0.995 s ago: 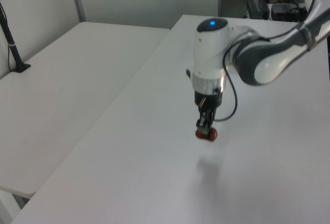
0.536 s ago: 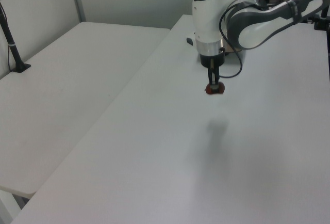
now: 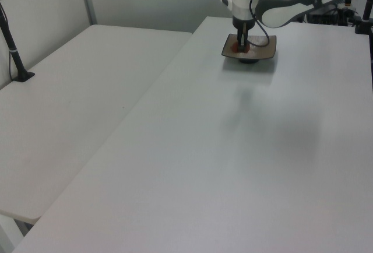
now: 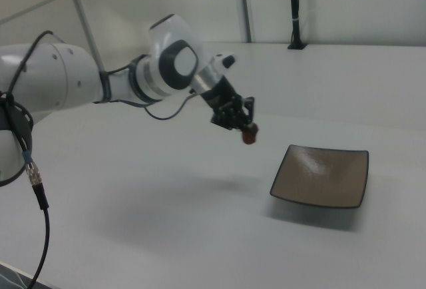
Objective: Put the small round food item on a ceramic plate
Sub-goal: 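Lift the held food item and carry it over the brown plate, then lower the food item onto the plate and open the gripper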
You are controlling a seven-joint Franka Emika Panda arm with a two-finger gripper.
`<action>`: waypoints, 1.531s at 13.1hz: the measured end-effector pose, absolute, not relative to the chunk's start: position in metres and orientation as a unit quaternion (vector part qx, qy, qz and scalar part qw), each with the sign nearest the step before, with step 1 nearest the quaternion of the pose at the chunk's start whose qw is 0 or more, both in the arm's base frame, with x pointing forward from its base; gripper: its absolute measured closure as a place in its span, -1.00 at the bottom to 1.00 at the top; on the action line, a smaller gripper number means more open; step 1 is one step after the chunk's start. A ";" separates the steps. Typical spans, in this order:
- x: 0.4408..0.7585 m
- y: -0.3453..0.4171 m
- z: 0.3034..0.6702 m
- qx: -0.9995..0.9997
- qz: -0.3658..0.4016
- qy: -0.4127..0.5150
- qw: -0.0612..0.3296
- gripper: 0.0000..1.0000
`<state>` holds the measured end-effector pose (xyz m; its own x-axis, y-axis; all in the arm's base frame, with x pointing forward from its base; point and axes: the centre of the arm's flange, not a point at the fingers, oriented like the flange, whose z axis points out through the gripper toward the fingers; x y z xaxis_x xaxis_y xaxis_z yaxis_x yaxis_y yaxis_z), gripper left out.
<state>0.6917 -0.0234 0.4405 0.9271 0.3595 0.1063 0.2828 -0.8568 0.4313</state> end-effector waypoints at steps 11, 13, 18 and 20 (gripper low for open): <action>0.698 -0.204 0.375 0.964 0.179 0.037 0.191 0.61; 0.698 -0.205 0.372 0.965 0.178 0.034 0.189 0.02; 0.698 -0.205 0.371 0.965 0.177 0.034 0.189 -1.00; 0.698 -0.204 0.371 0.965 0.177 0.034 0.189 -1.00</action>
<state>0.6984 -0.2044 0.3705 0.9353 0.1325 0.3282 -0.0010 -0.9263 0.3768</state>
